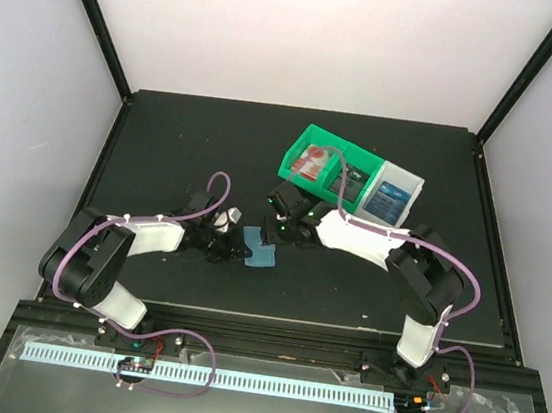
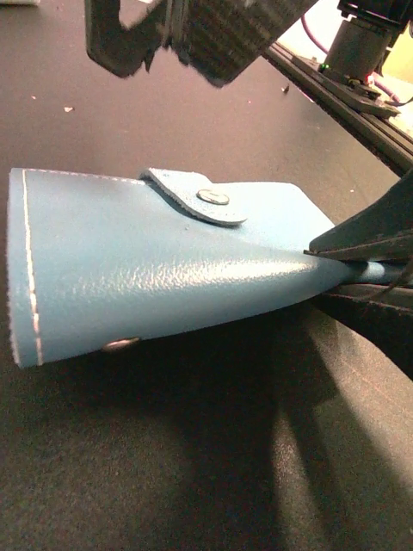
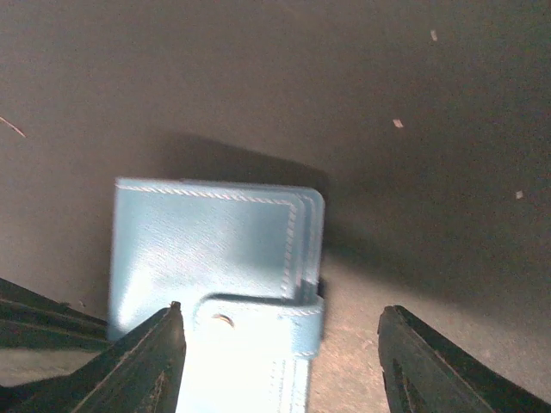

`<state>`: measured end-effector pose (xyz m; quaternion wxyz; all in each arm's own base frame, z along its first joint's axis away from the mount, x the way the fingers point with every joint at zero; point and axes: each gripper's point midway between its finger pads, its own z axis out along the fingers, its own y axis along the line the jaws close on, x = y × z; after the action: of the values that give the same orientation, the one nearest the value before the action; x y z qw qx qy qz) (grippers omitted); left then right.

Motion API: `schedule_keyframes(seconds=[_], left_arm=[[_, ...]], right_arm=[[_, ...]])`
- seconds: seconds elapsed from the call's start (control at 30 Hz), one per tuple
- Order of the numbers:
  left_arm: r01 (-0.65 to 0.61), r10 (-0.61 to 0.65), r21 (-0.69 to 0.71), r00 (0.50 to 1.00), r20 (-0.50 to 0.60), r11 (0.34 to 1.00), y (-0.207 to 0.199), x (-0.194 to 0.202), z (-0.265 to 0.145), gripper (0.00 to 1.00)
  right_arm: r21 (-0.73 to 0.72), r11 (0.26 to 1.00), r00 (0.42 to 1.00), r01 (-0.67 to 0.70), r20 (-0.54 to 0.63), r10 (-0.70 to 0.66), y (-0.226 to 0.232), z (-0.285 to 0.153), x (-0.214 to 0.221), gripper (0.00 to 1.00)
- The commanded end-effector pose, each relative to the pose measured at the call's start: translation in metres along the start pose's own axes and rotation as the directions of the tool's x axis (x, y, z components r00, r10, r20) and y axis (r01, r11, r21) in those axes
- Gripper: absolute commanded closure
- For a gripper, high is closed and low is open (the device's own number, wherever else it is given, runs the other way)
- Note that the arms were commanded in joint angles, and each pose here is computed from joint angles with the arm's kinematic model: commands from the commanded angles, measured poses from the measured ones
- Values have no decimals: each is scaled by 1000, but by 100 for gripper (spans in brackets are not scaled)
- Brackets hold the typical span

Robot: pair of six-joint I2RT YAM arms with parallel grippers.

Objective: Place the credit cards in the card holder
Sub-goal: Open the card holder at the center of the board.

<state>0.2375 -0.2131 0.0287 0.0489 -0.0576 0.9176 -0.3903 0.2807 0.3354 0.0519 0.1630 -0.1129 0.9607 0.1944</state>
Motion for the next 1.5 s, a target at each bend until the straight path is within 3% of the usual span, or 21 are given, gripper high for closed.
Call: schedule_keyframes(seconds=[0.0, 0.3, 0.53, 0.83, 1.0, 1.1, 1.27, 1.47], left_arm=[[-41, 41, 27, 999, 13, 999, -13, -3, -6, 98], [-47, 46, 63, 999, 13, 997, -24, -2, -13, 99], [-49, 48, 50, 999, 24, 998, -23, -1, -16, 99], [-48, 47, 26, 998, 34, 999, -20, -1, -19, 99], [-50, 50, 22, 998, 36, 998, -19, 0, -20, 98], [-52, 52, 22, 998, 35, 998, -20, 0, -20, 98], [-55, 54, 21, 998, 33, 998, -20, 0, -21, 98], [-55, 54, 15, 998, 27, 998, -18, 2, -20, 98]], right_arm=[[170, 984, 997, 61, 32, -68, -5, -3, -7, 37], [128, 983, 992, 129, -20, -128, 25, 13, 11, 35], [271, 960, 997, 72, -18, -69, -5, 11, 17, 48], [508, 861, 995, -19, 98, -36, -52, -19, 6, 56], [560, 827, 989, -45, 140, -42, -62, -31, 1, 69], [495, 868, 989, -42, 143, -34, -51, -29, 0, 68], [228, 973, 994, -36, 111, 10, -13, -19, 0, 56], [66, 996, 998, -52, 31, 50, 5, -1, 7, 51]])
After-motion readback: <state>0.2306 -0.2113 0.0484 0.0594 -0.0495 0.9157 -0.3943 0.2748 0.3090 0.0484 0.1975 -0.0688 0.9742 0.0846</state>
